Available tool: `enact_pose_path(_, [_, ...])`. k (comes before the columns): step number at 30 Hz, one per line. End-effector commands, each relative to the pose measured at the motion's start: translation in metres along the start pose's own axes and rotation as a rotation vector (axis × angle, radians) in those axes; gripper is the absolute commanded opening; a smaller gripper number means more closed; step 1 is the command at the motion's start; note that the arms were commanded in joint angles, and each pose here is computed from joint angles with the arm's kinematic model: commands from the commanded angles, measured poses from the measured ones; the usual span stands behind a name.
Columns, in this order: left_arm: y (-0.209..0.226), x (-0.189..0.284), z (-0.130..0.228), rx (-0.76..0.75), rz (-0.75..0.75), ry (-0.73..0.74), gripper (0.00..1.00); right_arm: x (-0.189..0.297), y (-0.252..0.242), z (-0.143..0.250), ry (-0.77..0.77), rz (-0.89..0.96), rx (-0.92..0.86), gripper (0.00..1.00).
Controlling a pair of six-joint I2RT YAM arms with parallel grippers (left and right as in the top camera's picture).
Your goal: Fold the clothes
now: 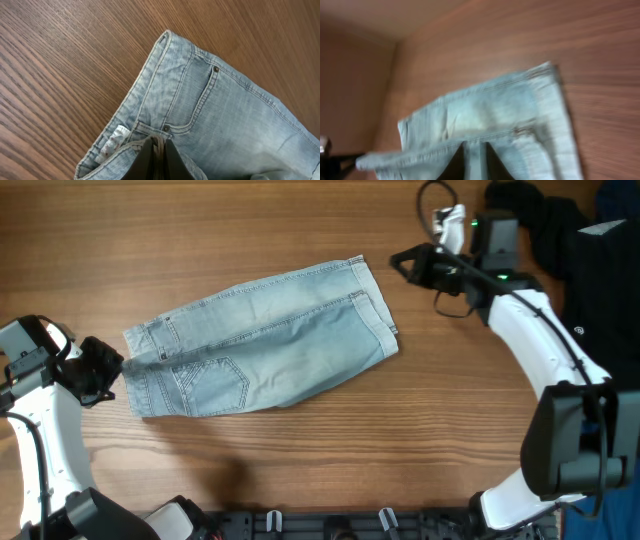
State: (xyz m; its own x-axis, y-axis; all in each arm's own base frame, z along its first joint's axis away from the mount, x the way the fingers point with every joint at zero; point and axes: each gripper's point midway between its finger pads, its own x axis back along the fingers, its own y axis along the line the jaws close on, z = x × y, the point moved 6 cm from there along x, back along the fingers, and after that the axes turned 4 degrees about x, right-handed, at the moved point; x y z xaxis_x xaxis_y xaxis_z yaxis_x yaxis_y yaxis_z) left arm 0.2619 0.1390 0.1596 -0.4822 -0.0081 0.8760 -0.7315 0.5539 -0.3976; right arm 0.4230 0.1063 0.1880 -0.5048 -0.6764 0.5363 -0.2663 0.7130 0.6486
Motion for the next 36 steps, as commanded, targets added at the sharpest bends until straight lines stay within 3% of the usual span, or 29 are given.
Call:
enact_pose_path(1, [-0.003, 0.002, -0.004, 0.007, 0.020, -0.007, 0.04, -0.035, 0.018, 0.025, 0.091, 0.035, 0.204, 0.56])
enact_pose_path(4, [-0.004, 0.002, -0.003, 0.008, 0.028, 0.003, 0.04, -0.049, -0.007, 0.036, 0.139, 0.214, 0.364, 0.65])
enact_pose_path(10, [-0.004, 0.002, -0.001, 0.009, 0.032, 0.011, 0.04, -0.074, -0.037, 0.054, 0.199, 0.238, 0.357, 0.65])
enact_pose_path(13, [-0.004, 0.002, -0.001, 0.010, 0.032, 0.012, 0.04, -0.085, -0.045, 0.062, 0.222, 0.226, 0.332, 0.63])
enact_pose_path(18, [-0.004, 0.002, -0.001, 0.010, 0.031, 0.013, 0.04, -0.093, -0.043, 0.067, 0.222, 0.166, 0.291, 0.49])
enact_pose_path(26, [-0.004, 0.002, -0.001, 0.010, 0.031, 0.014, 0.04, -0.107, -0.052, 0.079, 0.251, 0.149, 0.282, 0.48])
enact_pose_path(30, [-0.004, 0.002, -0.001, 0.008, 0.030, 0.015, 0.04, -0.102, -0.049, 0.073, 0.236, 0.137, 0.282, 0.04])
enact_pose_path(36, [-0.004, 0.002, -0.001, 0.006, 0.031, 0.014, 0.04, -0.055, 0.000, 0.035, 0.123, 0.108, 0.348, 0.04])
